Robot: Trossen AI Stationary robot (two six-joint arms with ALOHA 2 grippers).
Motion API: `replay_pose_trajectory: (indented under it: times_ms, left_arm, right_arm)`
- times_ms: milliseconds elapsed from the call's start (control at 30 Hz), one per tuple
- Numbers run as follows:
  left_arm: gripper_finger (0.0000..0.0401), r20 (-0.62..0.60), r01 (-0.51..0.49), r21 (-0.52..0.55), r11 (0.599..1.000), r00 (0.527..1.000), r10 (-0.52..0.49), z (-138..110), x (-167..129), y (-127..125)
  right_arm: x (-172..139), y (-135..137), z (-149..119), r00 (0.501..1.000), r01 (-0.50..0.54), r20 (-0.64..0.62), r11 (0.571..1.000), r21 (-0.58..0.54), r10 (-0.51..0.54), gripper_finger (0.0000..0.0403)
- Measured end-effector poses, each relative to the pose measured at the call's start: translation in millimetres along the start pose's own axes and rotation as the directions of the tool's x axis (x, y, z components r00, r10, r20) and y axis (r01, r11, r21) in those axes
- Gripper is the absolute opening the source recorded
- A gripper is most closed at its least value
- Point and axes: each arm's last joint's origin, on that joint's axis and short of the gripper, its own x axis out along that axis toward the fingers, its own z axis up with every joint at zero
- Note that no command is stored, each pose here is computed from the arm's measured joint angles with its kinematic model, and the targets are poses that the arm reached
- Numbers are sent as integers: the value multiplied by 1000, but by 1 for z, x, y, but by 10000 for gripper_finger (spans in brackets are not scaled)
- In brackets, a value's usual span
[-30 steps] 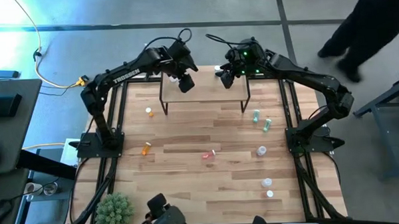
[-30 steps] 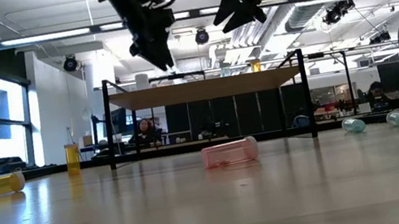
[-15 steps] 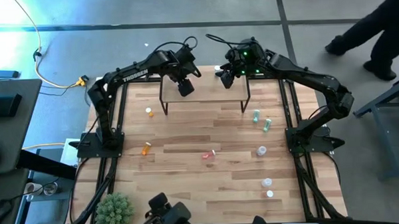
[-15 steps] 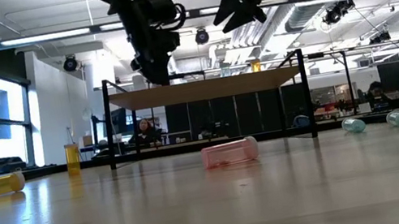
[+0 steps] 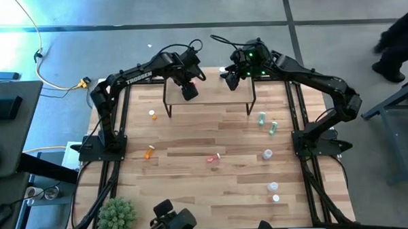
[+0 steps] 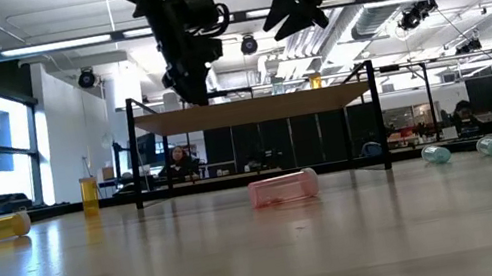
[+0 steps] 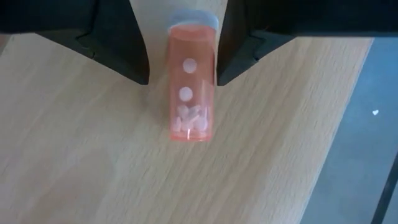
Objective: Pick and place medicine bottles onto shelf by color
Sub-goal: Put the top pink pill bottle on the shelf
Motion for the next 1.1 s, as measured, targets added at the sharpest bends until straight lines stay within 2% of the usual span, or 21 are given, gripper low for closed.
replay_pose_trajectory:
  times_ms: [333,467,667,900,1100]
  left_arm:
    - [103,3,12,10,1000,1000,-12,1,0,-4]
    - [94,9,48,16,999,999,-48,1,-1,-6]
    - [93,-7,66,82,994,998,-65,0,-7,-14]
    - [93,-34,58,206,977,998,-52,3,-25,-30]
    - [93,-13,-8,305,952,1000,13,9,-47,-48]
  right_arm:
    - [0,0,0,1000,0,0,1000,3,0,193]
    - [0,0,0,1000,0,0,1000,2,0,193]
    - [0,0,0,1000,-4,0,1000,3,4,193]
    - [0,3,-1,992,-121,-16,990,77,122,193]
    - [-1,6,-1,979,-198,-29,976,87,201,193]
